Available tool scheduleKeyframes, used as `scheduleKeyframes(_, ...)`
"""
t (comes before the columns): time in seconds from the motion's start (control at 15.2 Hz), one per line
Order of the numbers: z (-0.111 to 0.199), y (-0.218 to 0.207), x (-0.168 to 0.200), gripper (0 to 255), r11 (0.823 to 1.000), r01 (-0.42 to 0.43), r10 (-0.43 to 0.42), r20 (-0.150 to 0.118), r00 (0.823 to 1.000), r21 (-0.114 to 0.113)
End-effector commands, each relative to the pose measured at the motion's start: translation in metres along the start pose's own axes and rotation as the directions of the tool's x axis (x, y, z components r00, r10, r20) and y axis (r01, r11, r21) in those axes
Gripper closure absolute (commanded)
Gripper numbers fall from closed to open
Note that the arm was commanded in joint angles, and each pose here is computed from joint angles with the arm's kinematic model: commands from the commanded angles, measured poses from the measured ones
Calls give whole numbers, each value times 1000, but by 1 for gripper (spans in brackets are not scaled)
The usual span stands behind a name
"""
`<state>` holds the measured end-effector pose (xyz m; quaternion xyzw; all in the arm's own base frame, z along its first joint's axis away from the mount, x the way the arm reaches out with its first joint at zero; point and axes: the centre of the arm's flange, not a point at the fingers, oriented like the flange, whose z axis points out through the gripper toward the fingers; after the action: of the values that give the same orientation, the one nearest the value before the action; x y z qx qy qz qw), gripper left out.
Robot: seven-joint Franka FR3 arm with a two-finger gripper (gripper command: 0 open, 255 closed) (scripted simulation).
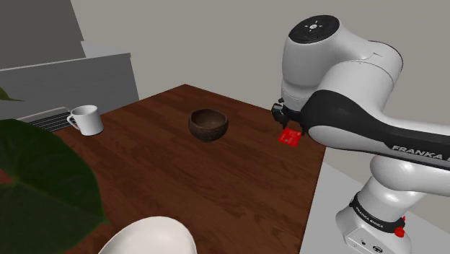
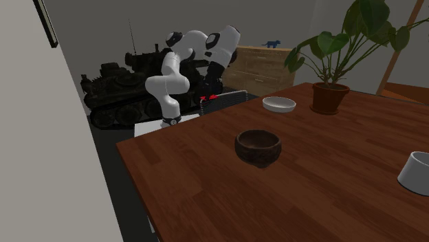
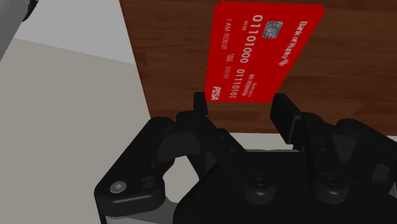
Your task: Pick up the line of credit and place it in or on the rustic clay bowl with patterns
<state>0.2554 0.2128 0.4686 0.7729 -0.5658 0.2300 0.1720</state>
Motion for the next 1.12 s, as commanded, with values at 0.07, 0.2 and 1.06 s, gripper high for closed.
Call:
scheduleKeyframes(0.07, -10, 1, 7, 255, 1000, 0, 0, 0, 1000, 0)
scheduleKeyframes(0.2, -10, -26, 10, 255, 1000, 0, 0, 0, 1000, 0)
scheduleKeyframes(1.06, -5, -196, 28, 255, 1000, 0, 0, 0, 1000, 0)
